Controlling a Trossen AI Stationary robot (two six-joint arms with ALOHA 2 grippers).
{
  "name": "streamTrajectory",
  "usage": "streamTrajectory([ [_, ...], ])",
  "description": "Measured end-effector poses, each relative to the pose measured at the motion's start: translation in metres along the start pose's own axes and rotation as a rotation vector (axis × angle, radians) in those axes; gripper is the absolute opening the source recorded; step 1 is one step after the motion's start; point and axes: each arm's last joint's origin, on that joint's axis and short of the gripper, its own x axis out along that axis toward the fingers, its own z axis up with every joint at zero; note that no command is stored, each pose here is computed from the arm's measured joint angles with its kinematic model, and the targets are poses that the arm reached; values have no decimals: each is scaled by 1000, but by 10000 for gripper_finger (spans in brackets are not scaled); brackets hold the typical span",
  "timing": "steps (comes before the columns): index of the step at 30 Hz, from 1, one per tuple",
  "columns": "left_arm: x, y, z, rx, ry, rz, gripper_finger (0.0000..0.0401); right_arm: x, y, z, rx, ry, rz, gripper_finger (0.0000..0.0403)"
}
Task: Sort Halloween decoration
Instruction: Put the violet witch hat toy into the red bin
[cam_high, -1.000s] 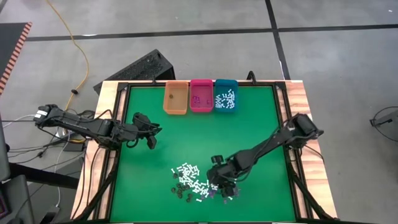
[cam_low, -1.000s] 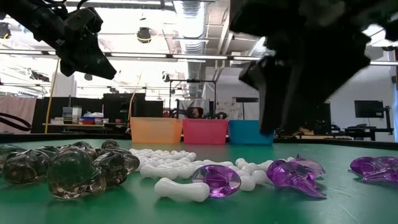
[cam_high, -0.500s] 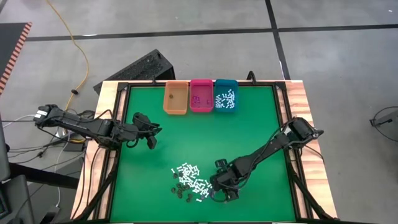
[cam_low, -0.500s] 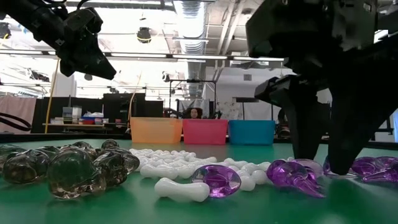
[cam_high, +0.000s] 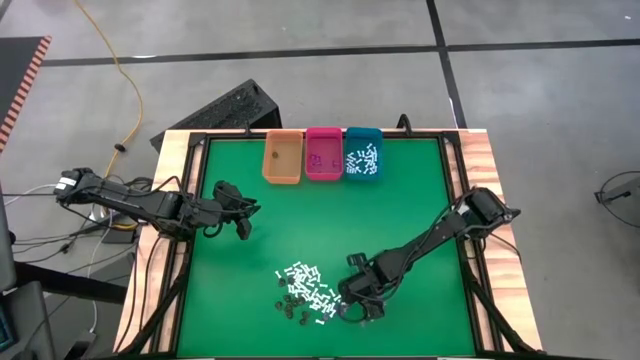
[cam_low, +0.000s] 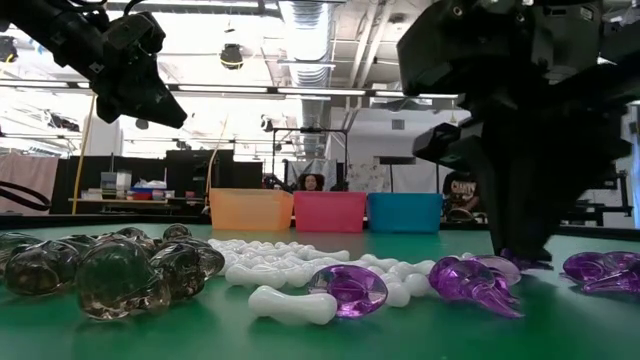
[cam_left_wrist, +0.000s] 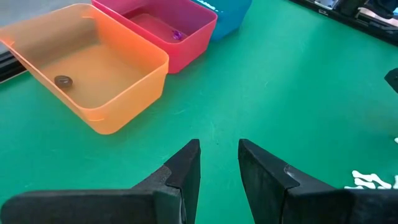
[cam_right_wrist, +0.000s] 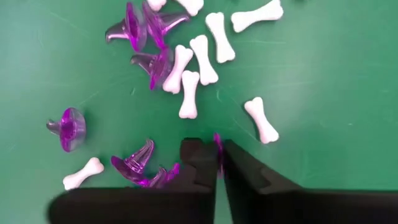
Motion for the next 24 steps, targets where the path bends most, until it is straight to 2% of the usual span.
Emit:
streamTrajectory([
  [3,0,0,0,0,1,0,99,-1,-2,3,7,-20,9,15],
  [8,0,0,0,0,1,-2,99,-10,-13,12,31,-42,2,16],
  [13,0,0,0,0,0,-2,99,-38,-39,29,14,-107,-41,16],
  [17,0,0,0,1,1,-2,99,-60,-76,35,9,-163,-95,15],
  [24,0,0,0,15,-3,3,99,-98,-169,32,79,-264,-328,15],
])
